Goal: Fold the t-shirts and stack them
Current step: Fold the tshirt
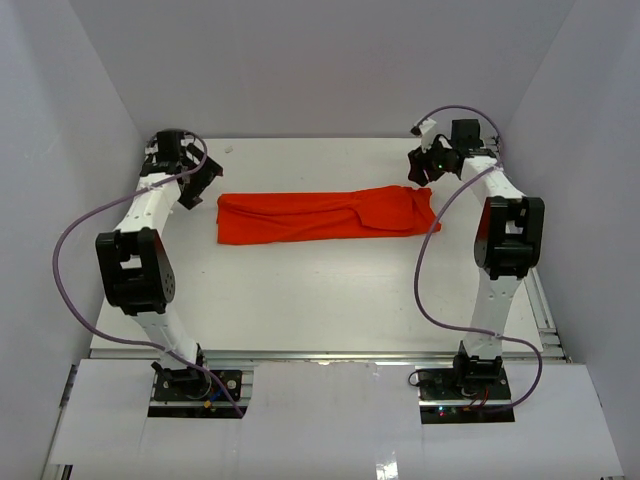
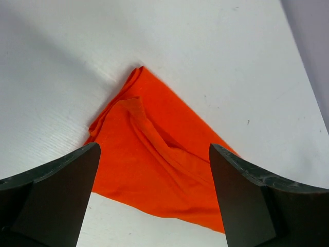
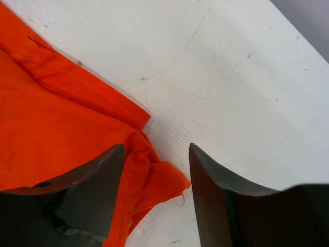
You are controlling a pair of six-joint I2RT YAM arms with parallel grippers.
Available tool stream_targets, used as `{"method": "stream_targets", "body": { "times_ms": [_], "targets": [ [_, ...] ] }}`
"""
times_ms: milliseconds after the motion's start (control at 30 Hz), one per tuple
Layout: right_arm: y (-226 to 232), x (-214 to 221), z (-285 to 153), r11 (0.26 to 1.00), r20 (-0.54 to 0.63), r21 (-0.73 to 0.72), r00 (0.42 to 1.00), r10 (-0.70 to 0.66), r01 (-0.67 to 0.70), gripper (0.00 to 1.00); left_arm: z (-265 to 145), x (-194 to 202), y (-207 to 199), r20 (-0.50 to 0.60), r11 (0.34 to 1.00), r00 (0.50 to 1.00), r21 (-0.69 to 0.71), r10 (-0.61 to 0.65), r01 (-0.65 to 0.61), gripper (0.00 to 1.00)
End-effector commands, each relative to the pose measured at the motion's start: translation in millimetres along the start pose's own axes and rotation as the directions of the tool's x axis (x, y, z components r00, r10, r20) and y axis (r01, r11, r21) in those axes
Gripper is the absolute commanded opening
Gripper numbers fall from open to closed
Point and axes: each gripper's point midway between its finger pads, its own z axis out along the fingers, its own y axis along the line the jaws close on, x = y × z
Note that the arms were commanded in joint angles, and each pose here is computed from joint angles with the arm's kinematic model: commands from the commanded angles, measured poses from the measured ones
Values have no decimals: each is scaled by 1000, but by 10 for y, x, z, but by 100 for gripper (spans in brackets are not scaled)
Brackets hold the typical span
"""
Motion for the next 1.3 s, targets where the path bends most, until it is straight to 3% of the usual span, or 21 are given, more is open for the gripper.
{"method": "stream_targets", "body": {
  "times_ms": [0, 167, 300, 367, 433, 500, 567, 667, 733, 800, 1267],
  "targets": [
    [157, -386, -330, 997, 89, -43, 993, 73, -69, 62, -433, -326, -321, 133, 980, 983, 130, 130, -147, 98],
    [593, -495, -551, 972, 164, -215, 977, 134, -97, 59, -614, -47, -578, 95, 900, 971, 365, 220, -240, 92],
    [958, -482, -709, 934, 190, -349, 970, 150, -76, 50, -580, 351, -651, -24, 828, 963, 516, 270, -219, 69],
    [922, -313, -731, 918, 137, -348, 958, 251, -191, 51, -481, 472, -583, -73, 832, 961, 520, 267, -192, 64],
    [898, -178, -732, 892, 80, -340, 936, 343, -298, 54, -497, 551, -590, -97, 818, 955, 545, 281, -185, 64],
    [797, -63, -730, 872, 35, -274, 902, 430, -405, 62, -512, 621, -568, -100, 800, 948, 568, 303, -195, 72],
    [731, 37, -707, 867, 16, -210, 885, 465, -452, 69, -535, 655, -555, -91, 782, 938, 583, 333, -221, 79],
    [521, 179, -664, 840, -27, -63, 842, 539, -540, 80, -519, 756, -510, -113, 765, 924, 601, 366, -230, 84],
    [473, 269, -620, 831, -43, -42, 832, 553, -555, 84, -451, 819, -451, -143, 774, 918, 594, 369, -219, 85],
    [429, 337, -559, 830, -45, -20, 830, 556, -557, 100, -421, 855, -433, -163, 782, 919, 590, 360, -202, 85],
    [220, 649, -132, 777, -108, 70, 770, 629, -626, 100, -485, 844, -339, -158, 822, 937, 539, 310, -181, 85]
  ]
}}
